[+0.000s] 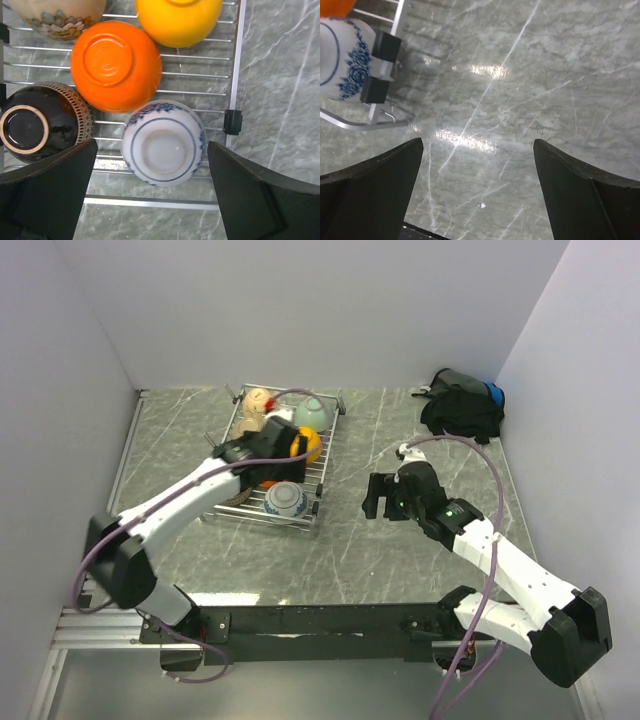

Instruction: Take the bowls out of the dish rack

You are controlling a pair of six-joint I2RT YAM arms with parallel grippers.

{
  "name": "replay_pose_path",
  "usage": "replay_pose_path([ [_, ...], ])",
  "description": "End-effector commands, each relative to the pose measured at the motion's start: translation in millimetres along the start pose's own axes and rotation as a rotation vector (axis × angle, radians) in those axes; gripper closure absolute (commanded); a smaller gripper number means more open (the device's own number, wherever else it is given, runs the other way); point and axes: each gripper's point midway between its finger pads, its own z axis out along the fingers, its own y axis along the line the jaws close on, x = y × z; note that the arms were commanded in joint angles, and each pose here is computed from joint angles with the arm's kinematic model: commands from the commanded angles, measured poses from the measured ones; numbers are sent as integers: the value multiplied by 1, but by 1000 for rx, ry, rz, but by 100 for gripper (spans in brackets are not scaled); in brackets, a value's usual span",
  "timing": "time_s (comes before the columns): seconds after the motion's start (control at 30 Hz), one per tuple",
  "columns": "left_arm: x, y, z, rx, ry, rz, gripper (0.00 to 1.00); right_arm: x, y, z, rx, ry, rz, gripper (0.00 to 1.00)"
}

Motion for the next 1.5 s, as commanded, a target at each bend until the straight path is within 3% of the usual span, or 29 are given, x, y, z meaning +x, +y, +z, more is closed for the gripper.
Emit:
replay_pose_path([
  [0.0, -1, -2, 4, -190, 30, 102, 1, -2, 2, -3, -39, -48, 33, 0],
  [0.27, 22, -29, 21, -262, 122, 196, 1, 10, -3, -4, -38, -40, 39, 0],
  [0.6, -30, -24, 50, -446, -20, 256, 1, 19, -2, -1, -56, -20, 39, 0],
  [0.87, -40, -4, 85, -570, -13, 302, 1, 25, -4, 3, -55, -12, 32, 0],
  [1.47, -3, -4, 117, -507, 100, 333, 1, 33, -7, 12, -48, 8, 25, 0],
])
